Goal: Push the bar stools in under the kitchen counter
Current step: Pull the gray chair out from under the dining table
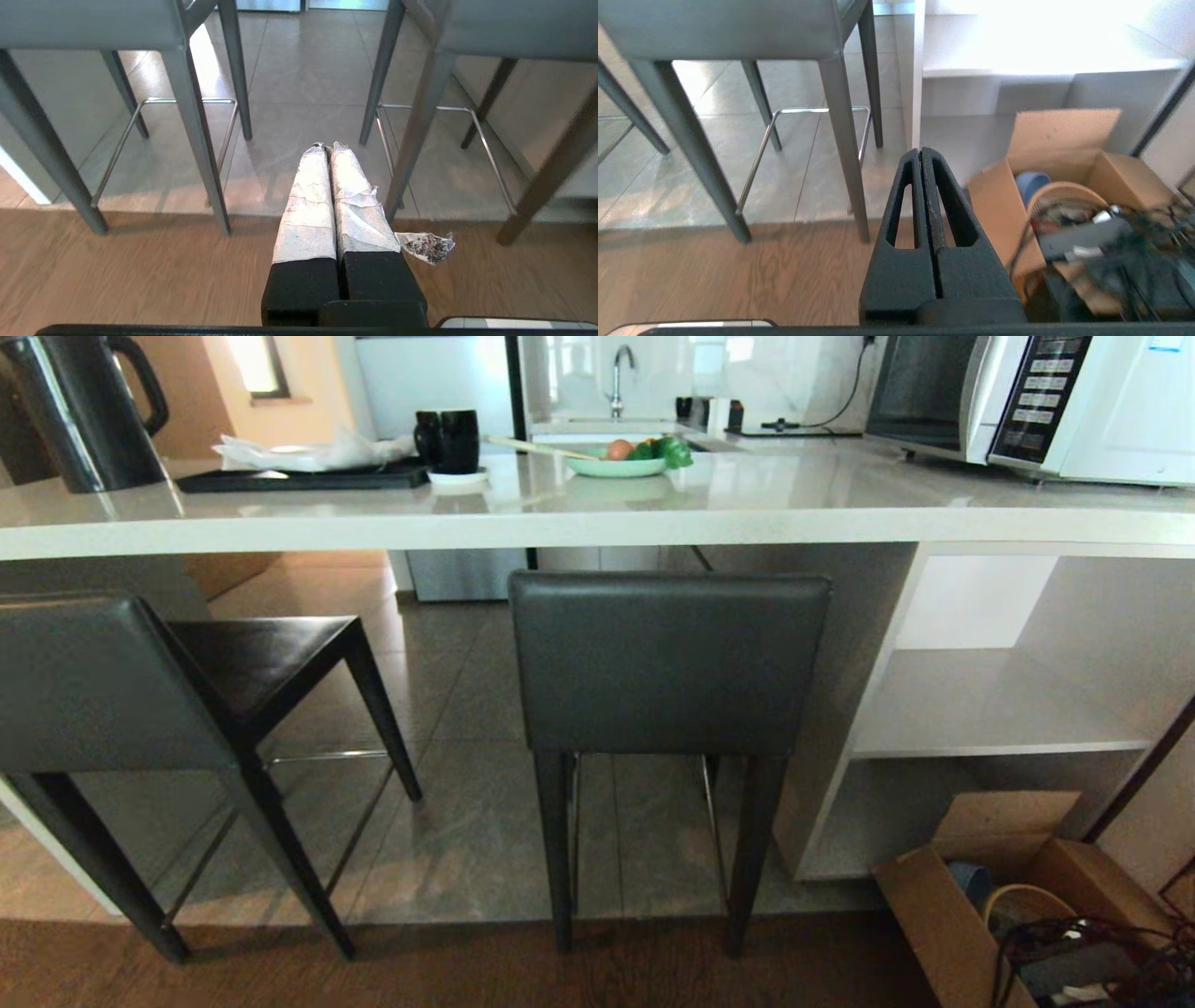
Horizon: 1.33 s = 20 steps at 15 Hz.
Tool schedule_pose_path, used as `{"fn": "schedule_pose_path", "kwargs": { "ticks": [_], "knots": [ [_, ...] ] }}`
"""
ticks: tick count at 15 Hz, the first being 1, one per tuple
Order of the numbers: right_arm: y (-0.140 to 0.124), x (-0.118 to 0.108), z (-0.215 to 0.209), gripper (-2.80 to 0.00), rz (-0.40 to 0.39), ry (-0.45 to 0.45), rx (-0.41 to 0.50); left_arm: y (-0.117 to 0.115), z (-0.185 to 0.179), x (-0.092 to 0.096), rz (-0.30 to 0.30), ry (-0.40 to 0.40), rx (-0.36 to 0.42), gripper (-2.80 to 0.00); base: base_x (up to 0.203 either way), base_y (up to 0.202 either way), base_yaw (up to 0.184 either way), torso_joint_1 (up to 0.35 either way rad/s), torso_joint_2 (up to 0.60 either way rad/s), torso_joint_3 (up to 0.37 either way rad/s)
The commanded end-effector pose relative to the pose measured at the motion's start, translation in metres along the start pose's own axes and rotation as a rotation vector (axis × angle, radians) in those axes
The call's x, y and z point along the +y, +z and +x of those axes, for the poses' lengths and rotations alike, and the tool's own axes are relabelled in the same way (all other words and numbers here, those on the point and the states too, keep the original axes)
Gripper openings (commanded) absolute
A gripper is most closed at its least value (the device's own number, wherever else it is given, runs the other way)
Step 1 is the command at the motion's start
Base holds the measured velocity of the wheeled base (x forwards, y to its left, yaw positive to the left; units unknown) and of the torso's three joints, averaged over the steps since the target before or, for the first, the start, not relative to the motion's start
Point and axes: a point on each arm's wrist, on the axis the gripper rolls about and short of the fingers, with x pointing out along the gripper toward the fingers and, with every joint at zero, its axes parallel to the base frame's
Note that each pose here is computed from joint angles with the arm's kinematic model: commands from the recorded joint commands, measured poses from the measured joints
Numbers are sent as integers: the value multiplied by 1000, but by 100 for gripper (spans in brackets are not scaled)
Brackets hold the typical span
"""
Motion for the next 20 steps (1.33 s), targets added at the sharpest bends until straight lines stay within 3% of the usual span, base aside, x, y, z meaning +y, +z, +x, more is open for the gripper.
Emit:
{"fn": "schedule_pose_path", "kwargs": {
  "ticks": [1,16,20],
  "knots": [
    [0,0,0,-280,0,1,-1,0,0,0,0,0,2,-280,194,0,3,4,-1,2],
    [0,0,0,-280,0,1,-1,0,0,0,-1,0,-1,-280,196,0,2,0,2,3],
    [0,0,0,-280,0,-1,-1,0,0,0,-1,0,0,-280,53,0,2,2,2,2]
  ]
}}
